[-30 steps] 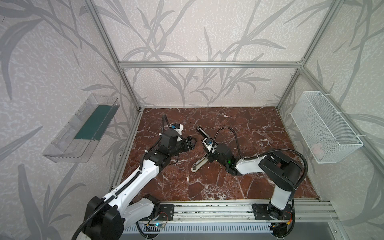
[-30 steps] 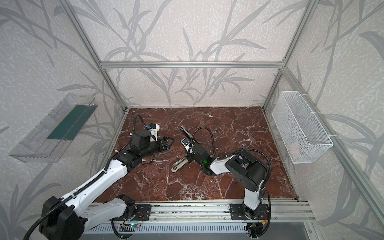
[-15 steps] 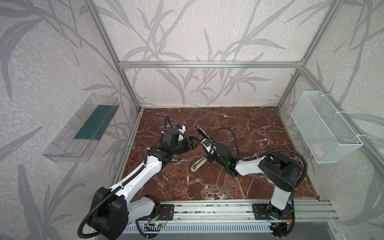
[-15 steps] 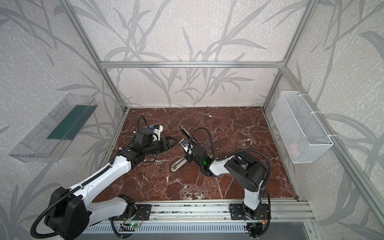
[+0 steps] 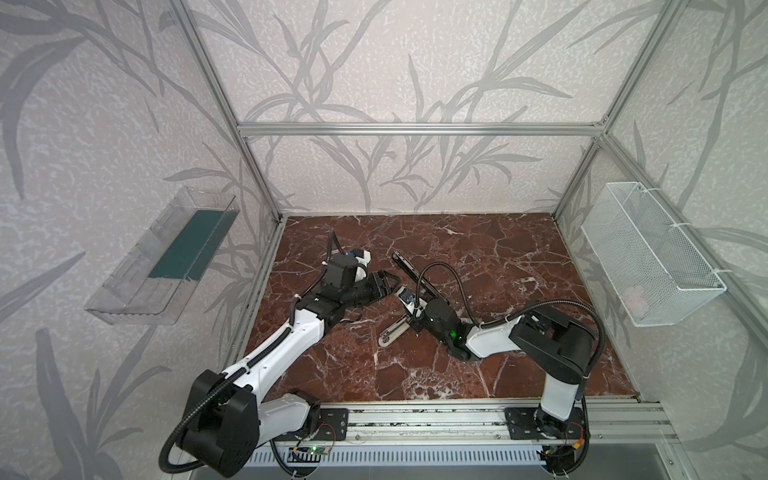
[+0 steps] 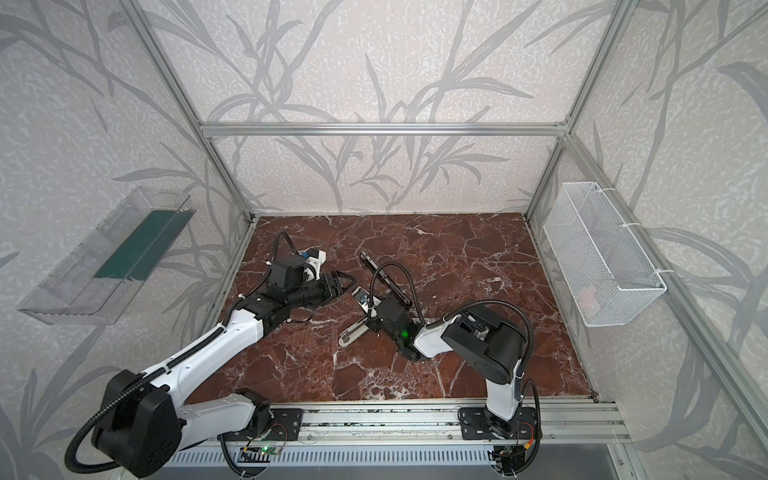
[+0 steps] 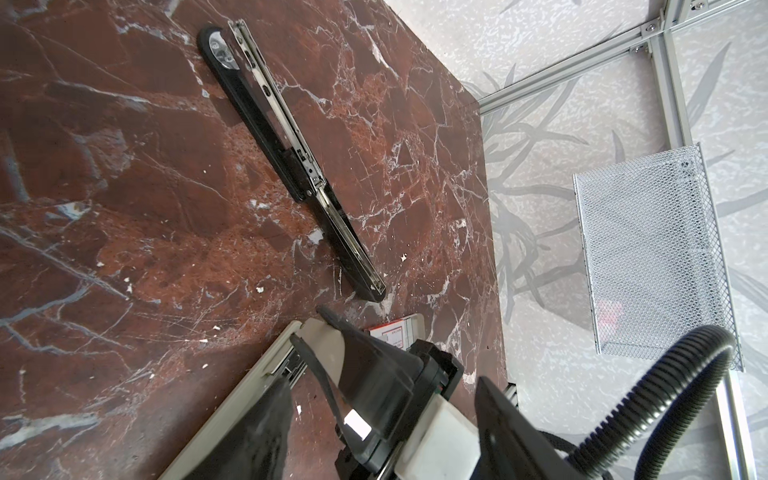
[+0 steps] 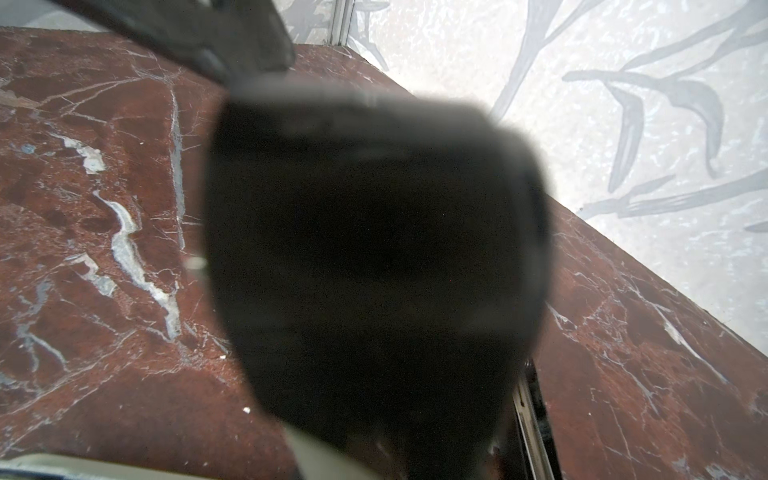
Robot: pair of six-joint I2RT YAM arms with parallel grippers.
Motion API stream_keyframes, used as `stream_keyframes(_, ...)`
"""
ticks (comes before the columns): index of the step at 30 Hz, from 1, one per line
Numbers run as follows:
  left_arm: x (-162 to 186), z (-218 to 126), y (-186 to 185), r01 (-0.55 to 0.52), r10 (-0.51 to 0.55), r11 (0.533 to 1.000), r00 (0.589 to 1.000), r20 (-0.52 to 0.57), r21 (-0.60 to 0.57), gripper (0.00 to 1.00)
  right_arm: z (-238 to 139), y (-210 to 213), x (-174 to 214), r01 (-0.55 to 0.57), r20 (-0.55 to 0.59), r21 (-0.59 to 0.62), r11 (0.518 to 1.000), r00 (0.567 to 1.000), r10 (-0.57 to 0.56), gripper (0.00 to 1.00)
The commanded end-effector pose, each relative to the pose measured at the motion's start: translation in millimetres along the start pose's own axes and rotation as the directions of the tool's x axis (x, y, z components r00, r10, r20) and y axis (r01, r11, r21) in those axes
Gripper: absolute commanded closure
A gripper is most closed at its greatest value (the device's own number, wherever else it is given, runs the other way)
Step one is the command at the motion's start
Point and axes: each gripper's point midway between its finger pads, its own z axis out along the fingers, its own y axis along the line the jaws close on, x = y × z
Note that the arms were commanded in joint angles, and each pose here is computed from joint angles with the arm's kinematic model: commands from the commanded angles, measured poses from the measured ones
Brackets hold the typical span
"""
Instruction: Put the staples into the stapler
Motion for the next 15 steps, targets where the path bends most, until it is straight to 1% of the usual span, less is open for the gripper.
stream_keyframes(1, 6, 4, 1, 0.04, -0.039, 0.999, 0.998, -0.048, 0.007, 0.3, -2, -7, -25, -0.014, 0.094, 0.041, 0.999, 0.995, 0.01, 0.81)
stream_keyframes(5, 12, 9, 4, 0.075, -0.076, 0.997, 0.992, -0.098, -0.015, 0.3, -2, -6, -24, -0.005, 0.092, 0.04, 0.999, 0.996, 0.001, 0.81)
stream_keyframes(9, 16, 9, 9, 0.102, -0.109, 0.993, 0.985, -0.131, -0.062, 0.29, -1, -2, -23, 0.011, 0.089, 0.035, 0.999, 0.996, -0.014, 0.8)
stream_keyframes(15, 16, 17, 2, 0.149, -0.152, 0.988, 0.977, -0.152, -0.029, 0.28, 0, 3, -22, 0.026, 0.088, 0.033, 0.999, 0.996, -0.029, 0.8)
